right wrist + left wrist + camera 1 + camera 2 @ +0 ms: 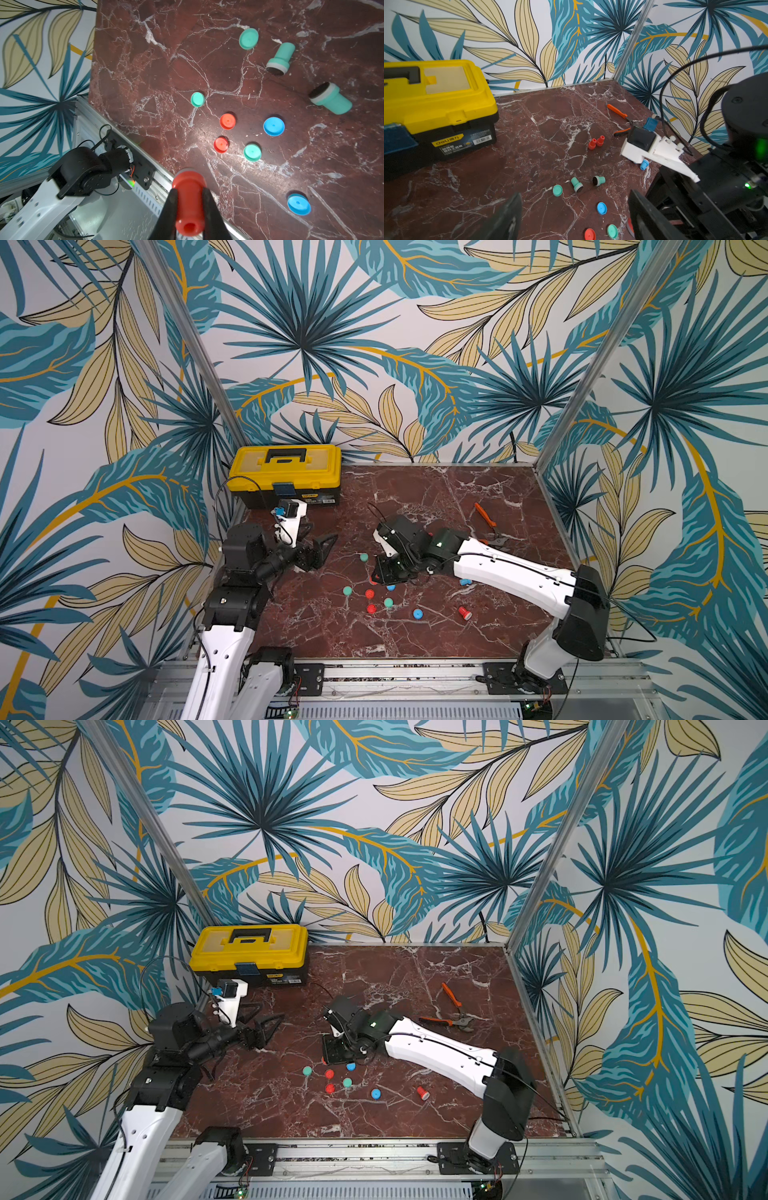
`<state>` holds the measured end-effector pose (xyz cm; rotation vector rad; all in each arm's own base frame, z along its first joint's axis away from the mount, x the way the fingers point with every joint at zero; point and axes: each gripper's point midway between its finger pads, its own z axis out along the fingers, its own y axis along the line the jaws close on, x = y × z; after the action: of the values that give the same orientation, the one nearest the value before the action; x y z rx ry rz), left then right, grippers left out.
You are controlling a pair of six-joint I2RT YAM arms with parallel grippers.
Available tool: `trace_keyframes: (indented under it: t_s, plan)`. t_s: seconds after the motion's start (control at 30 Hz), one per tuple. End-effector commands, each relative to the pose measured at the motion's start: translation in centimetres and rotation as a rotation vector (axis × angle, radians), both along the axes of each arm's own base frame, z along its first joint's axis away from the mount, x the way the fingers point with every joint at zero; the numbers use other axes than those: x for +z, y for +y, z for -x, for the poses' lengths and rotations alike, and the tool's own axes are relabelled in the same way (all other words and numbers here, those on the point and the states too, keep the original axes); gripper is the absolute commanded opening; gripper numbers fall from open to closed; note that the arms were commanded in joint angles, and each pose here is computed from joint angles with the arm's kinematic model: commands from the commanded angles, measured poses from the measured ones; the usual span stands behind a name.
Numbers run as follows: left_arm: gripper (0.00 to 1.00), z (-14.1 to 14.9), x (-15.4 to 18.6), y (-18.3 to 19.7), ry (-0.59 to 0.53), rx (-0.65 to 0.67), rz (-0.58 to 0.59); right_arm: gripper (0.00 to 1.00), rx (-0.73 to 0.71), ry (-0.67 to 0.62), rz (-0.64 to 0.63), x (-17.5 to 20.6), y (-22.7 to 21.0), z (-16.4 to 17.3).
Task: Close the stamp cap
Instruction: Close the cover of the stamp.
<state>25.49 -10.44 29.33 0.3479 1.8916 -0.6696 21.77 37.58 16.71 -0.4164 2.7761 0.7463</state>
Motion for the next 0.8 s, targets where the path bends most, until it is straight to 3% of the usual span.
trace_keyframes:
  t_s: [0.0,0.2,0.4,0.77]
  plan:
    - [0.82,-0.3,-1.2,1.3,0.031,0.083,-0.005,0.07,0.002,-0.017,0.123,-2.3,-0.6,-0.8]
    - [0.85,-0.1,-0.8,3.3,-0.031,0.204,-0.061,0.07,0.010,0.012,0.196,-6.0,0.4,-1.6]
    - [0.87,-0.5,-0.8,4.8,-0.036,0.294,-0.082,0.07,0.023,0.064,0.189,-8.8,2.0,-1.6]
    - [0.87,-0.8,-1.9,4.1,0.014,0.255,-0.051,0.07,0.036,0.106,0.215,-11.9,2.7,-1.0]
